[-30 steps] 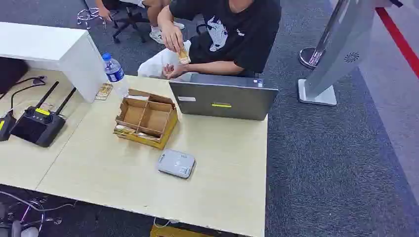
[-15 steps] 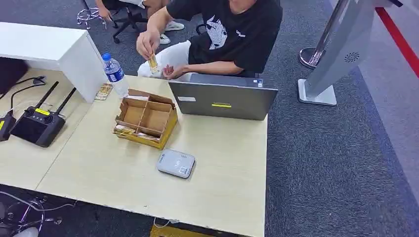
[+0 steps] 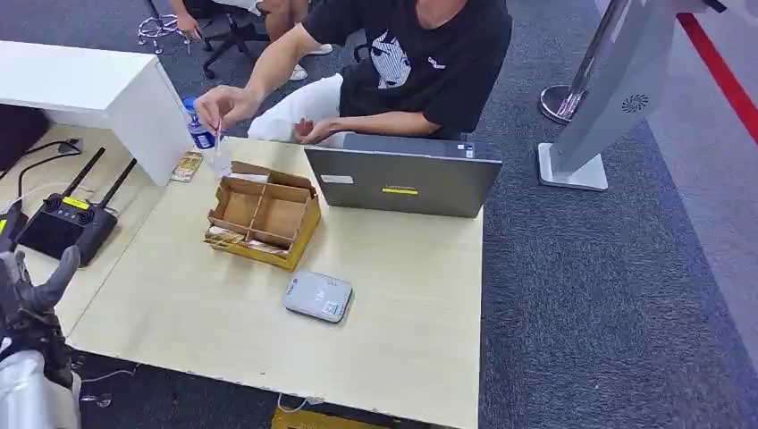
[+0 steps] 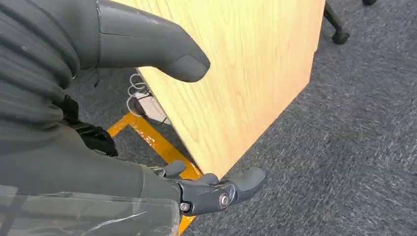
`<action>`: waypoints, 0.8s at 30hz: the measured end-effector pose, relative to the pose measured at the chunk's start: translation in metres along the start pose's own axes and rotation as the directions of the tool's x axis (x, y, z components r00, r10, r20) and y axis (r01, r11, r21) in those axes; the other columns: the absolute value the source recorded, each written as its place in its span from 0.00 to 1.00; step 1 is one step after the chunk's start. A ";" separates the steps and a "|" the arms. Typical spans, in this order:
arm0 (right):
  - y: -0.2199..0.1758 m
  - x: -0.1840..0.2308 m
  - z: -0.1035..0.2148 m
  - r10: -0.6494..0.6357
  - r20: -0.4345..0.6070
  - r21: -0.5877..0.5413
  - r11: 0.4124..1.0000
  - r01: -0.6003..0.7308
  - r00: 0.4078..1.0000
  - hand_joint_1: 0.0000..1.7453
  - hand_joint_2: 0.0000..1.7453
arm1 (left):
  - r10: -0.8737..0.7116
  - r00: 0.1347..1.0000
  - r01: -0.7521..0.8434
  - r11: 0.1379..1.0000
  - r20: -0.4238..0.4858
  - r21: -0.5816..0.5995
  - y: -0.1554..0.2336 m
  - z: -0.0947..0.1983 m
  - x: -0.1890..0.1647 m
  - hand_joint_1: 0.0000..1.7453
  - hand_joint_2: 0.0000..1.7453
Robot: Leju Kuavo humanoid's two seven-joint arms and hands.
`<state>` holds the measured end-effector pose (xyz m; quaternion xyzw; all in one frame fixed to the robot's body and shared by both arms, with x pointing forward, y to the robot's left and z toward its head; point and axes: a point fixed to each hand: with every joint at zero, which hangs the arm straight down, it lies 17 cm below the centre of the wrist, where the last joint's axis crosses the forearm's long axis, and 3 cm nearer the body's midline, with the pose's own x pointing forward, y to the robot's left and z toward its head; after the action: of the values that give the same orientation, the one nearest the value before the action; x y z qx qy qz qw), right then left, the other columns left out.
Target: Pass the card to the sensor for recognition and then transmit it.
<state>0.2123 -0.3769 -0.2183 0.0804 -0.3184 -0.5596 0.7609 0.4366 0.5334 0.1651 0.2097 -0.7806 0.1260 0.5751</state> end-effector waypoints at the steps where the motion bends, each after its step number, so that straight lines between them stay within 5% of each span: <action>1: 0.000 -0.001 0.000 0.000 -0.001 -0.001 1.000 0.000 1.000 0.00 1.00 | -0.016 1.000 0.017 0.999 0.009 -0.029 -0.012 -0.006 0.005 0.00 1.00; 15: 0.000 -0.015 -0.001 -0.003 -0.044 -0.029 1.000 0.001 0.999 0.00 1.00 | -0.307 0.919 0.376 0.871 0.247 -0.317 -0.161 -0.058 0.080 0.00 1.00; 16: -0.001 -0.015 -0.001 -0.004 -0.046 -0.032 0.999 0.002 0.999 0.00 1.00 | -0.326 0.906 0.404 0.855 0.269 -0.324 -0.170 -0.060 0.085 0.05 1.00; 17: 0.000 -0.016 -0.001 -0.006 -0.048 -0.034 0.999 0.004 0.999 0.00 1.00 | -0.344 0.893 0.430 0.841 0.289 -0.328 -0.176 -0.062 0.090 0.37 1.00; 18: -0.001 -0.017 -0.001 -0.007 -0.051 -0.037 0.999 0.005 0.999 0.00 1.00 | -0.371 0.873 0.468 0.819 0.316 -0.331 -0.185 -0.063 0.095 1.00 1.00; 24: -0.004 -0.021 -0.001 -0.017 -0.060 -0.058 0.998 0.013 0.998 0.00 1.00 | -0.493 0.737 0.655 0.688 0.463 -0.311 -0.224 -0.067 0.121 1.00 1.00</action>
<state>0.2062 -0.3599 -0.2291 0.0775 -0.2784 -0.5717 0.7679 0.5691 0.3433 0.2908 0.3252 -0.7672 -0.2882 0.4719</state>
